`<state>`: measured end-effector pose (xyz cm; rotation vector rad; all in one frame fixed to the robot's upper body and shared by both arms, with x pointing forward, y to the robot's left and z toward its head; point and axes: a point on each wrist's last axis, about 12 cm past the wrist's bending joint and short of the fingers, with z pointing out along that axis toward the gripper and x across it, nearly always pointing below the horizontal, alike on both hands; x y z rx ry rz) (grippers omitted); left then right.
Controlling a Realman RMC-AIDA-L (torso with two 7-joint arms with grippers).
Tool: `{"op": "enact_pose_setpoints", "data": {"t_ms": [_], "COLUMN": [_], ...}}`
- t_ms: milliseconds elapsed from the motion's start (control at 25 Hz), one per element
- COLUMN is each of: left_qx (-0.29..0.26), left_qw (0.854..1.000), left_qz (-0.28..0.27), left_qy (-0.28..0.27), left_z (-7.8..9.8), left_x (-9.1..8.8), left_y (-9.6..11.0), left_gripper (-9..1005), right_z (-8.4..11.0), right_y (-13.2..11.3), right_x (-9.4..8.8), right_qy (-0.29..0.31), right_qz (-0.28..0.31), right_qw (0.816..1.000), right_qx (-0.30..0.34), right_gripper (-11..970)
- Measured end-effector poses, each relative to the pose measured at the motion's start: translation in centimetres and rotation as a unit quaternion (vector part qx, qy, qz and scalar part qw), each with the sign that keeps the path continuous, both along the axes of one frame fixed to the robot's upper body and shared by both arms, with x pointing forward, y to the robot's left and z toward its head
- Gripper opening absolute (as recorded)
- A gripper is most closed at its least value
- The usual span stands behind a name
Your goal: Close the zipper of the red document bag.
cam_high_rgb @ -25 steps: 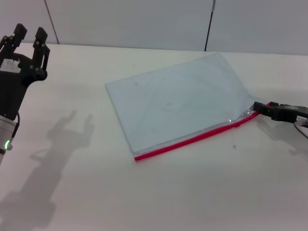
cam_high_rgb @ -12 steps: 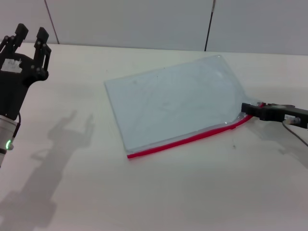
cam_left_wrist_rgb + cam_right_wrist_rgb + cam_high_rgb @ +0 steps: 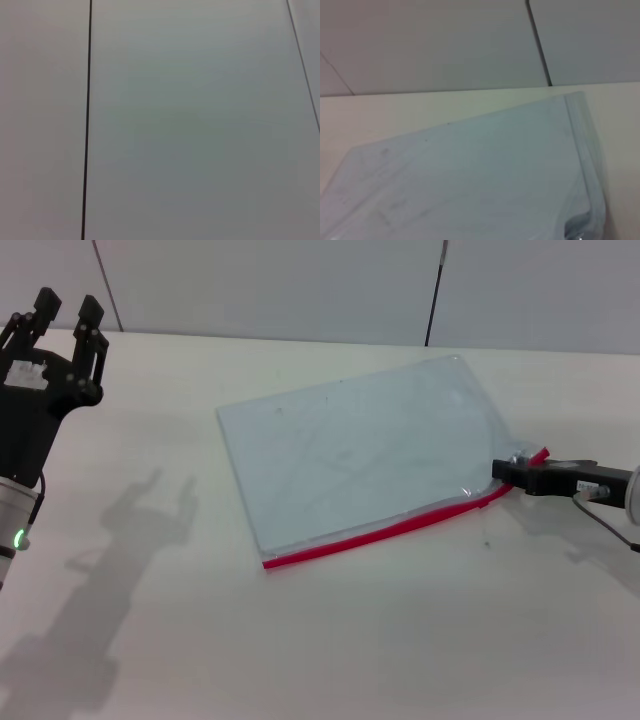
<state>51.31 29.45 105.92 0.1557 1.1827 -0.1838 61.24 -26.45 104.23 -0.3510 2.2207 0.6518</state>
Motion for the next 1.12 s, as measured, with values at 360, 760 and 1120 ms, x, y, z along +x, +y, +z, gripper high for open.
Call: {"op": "enact_pose_setpoints", "data": {"t_ms": [360,760,1120], "left_qx": [0.0,0.0,0.059], "left_qw": [1.0,1.0,0.993], "left_qz": [0.0,-0.001,-0.097], "left_qy": [0.001,0.001,0.012], "left_z": [0.0,0.0,-0.1], "left_x": [0.0,0.1,0.7], "left_y": [0.0,-0.1,-2.3], "left_gripper": [395,390,387], "right_z": [0.2,0.8,2.5], "right_y": [0.9,2.5,5.3], "right_x": [-0.2,-0.2,0.2], "right_qy": [-0.004,-0.023,-0.062], "right_qz": [0.035,0.078,0.118], "right_qw": [0.999,0.996,0.988], "right_qx": [0.002,0.021,0.081], "right_gripper": [166,18,15]}}
